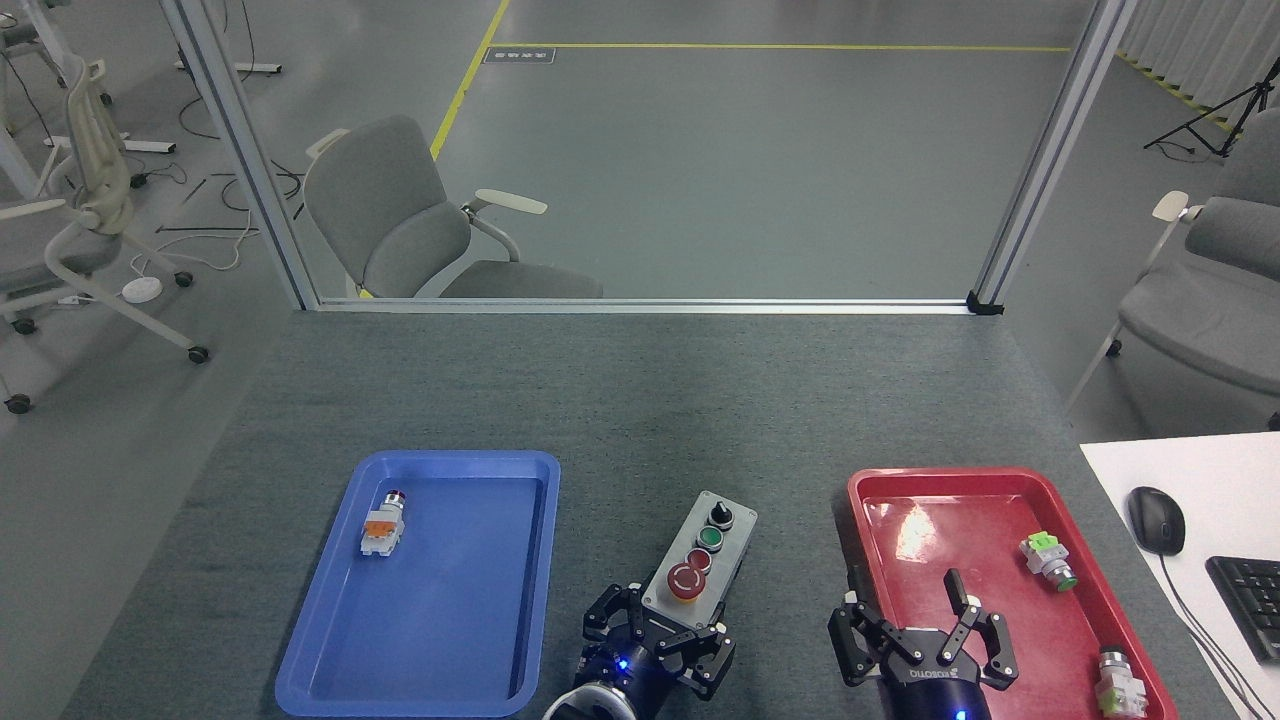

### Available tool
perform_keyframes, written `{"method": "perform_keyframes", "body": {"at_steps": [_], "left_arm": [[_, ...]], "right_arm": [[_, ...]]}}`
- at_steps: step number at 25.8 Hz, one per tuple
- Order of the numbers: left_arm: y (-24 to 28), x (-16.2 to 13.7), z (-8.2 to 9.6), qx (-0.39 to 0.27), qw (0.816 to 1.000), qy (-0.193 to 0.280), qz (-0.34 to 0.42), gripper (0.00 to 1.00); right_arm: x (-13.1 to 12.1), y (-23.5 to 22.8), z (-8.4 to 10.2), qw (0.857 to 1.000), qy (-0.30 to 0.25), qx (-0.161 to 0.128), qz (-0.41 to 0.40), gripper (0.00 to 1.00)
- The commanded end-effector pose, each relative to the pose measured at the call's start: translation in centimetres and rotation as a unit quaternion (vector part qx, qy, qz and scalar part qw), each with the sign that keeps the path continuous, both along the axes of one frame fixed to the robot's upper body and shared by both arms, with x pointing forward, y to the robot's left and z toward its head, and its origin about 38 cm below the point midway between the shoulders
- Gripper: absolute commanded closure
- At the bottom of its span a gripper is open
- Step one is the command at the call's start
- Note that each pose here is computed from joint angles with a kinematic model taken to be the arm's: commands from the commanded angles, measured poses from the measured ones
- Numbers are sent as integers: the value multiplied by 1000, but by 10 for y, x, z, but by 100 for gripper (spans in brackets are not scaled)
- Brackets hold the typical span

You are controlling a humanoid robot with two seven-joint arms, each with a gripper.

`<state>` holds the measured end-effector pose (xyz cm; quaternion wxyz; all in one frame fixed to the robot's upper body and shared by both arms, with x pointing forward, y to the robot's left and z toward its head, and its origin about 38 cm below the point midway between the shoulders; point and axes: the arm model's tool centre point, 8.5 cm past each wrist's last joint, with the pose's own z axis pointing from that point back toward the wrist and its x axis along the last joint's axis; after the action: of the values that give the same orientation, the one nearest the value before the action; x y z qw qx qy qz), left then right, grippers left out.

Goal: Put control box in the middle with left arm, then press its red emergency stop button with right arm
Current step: 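Lift the control box with the left gripper and carry it toward the table middle, then set the control box down between the trays and open the left gripper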

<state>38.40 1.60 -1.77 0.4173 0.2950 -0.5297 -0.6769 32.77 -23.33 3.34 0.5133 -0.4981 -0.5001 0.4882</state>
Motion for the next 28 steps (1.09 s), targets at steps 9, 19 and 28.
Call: {"method": "perform_keyframes", "body": {"at_steps": [9, 19, 28], "left_arm": [[-24, -5, 13, -47, 998, 22, -23, 100], [-32, -4, 16, -42, 998, 15, -38, 100], [-31, -8, 6, -30, 998, 26, -40, 85]], "right_arm": [[0, 4, -2, 1000, 5, 5, 6, 11], [0, 6, -1, 1000, 5, 6, 6, 16], [0, 6, -2, 1000, 5, 6, 7, 23]]}}
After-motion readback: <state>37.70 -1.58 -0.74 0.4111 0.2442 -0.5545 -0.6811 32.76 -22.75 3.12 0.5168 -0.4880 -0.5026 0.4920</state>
